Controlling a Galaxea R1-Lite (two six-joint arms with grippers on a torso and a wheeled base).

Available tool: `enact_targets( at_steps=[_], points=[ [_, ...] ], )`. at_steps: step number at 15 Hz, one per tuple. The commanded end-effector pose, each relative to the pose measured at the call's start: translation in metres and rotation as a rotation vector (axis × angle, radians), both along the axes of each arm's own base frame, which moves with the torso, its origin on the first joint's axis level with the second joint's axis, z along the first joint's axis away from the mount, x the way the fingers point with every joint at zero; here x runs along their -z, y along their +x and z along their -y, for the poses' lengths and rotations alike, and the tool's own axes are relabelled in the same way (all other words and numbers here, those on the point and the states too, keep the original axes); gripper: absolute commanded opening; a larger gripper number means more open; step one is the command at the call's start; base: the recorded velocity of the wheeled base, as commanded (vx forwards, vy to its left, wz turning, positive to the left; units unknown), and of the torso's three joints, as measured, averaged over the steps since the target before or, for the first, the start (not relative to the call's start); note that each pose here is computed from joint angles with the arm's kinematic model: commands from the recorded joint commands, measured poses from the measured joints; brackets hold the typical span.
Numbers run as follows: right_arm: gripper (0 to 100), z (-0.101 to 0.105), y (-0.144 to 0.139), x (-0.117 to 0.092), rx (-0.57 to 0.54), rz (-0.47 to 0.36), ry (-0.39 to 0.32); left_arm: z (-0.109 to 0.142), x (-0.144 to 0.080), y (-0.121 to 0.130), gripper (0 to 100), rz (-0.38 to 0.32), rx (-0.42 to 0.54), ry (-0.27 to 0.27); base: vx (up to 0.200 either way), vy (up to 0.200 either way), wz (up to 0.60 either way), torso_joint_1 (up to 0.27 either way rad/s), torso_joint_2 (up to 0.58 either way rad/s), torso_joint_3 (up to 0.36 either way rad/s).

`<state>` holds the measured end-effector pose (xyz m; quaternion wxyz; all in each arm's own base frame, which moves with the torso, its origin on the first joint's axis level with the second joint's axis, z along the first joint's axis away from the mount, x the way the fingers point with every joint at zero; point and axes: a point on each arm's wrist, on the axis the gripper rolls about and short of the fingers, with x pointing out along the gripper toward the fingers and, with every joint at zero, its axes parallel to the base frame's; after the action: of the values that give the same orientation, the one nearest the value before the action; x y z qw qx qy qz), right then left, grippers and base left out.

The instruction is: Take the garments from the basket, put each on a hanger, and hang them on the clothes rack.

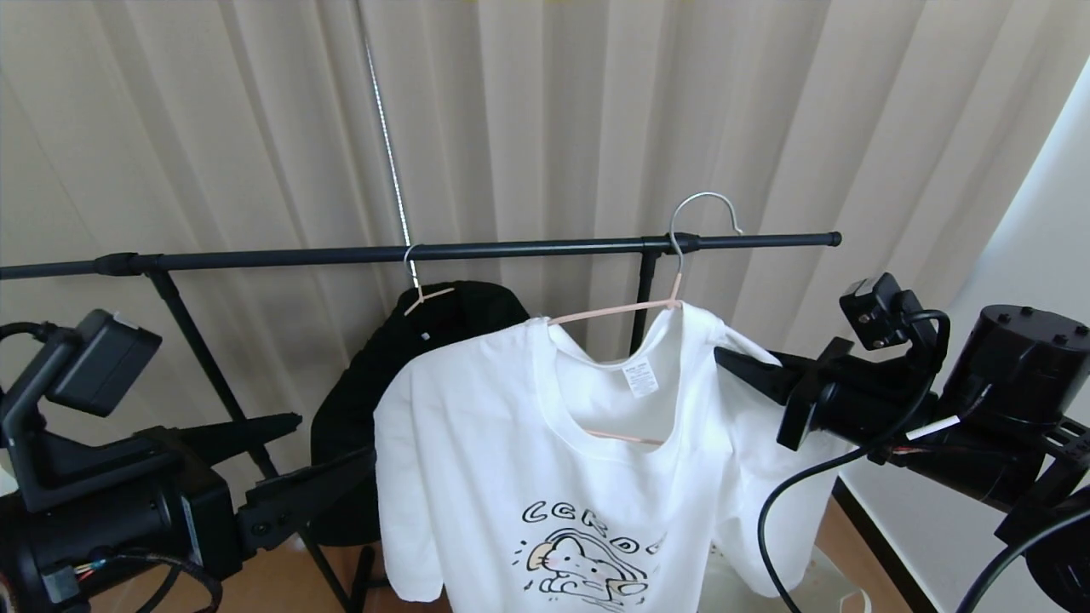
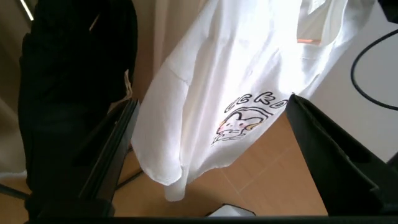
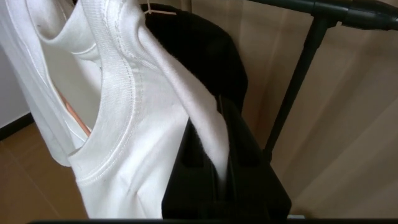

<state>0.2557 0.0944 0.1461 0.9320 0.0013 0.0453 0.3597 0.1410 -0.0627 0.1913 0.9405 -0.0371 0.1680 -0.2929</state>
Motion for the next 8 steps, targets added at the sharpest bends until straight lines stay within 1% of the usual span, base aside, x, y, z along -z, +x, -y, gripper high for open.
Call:
enact_targets(
  at_steps=[1, 2, 3, 4, 6, 7, 8],
  points=[
    [0, 0.0, -0.001, 0.005, -0.005, -0.006, -0.021, 0.001, -0.023, 0.0, 100, 0.043, 0.019, 0.003, 0.0, 0.0, 0.0, 0.0, 0.0, 0.0],
    [0, 0.0, -0.001, 0.005, -0.005, -0.008, -0.023, 0.001, -0.024, 0.001, 100, 0.04, 0.027, 0.017, 0.0, 0.0, 0.0, 0.0, 0.0, 0.0],
    [0, 0.0, -0.002, 0.007, -0.017, -0.013, -0.025, 0.008, -0.026, 0.004, 100, 0.041, 0.081, 0.066, 0.0, 0.0, 0.0, 0.0, 0.0, 0.0],
    [0, 0.0, -0.003, 0.007, -0.023, -0.015, -0.024, 0.013, -0.029, 0.006, 100, 0.049, 0.118, 0.084, 0.0, 0.0, 0.0, 0.0, 0.0, 0.0],
    [0, 0.0, -0.003, 0.008, -0.025, -0.016, -0.025, 0.025, -0.034, 0.011, 100, 0.029, 0.178, 0.117, 0.0, 0.0, 0.0, 0.0, 0.0, 0.0],
    [0, 0.0, -0.003, 0.007, -0.028, -0.015, -0.024, 0.034, -0.038, 0.015, 100, 0.01, 0.225, 0.152, 0.0, 0.0, 0.0, 0.0, 0.0, 0.0],
    [0, 0.0, -0.004, 0.008, -0.029, -0.016, -0.024, 0.04, -0.039, 0.019, 100, -0.003, 0.252, 0.186, 0.0, 0.0, 0.0, 0.0, 0.0, 0.0]
  ],
)
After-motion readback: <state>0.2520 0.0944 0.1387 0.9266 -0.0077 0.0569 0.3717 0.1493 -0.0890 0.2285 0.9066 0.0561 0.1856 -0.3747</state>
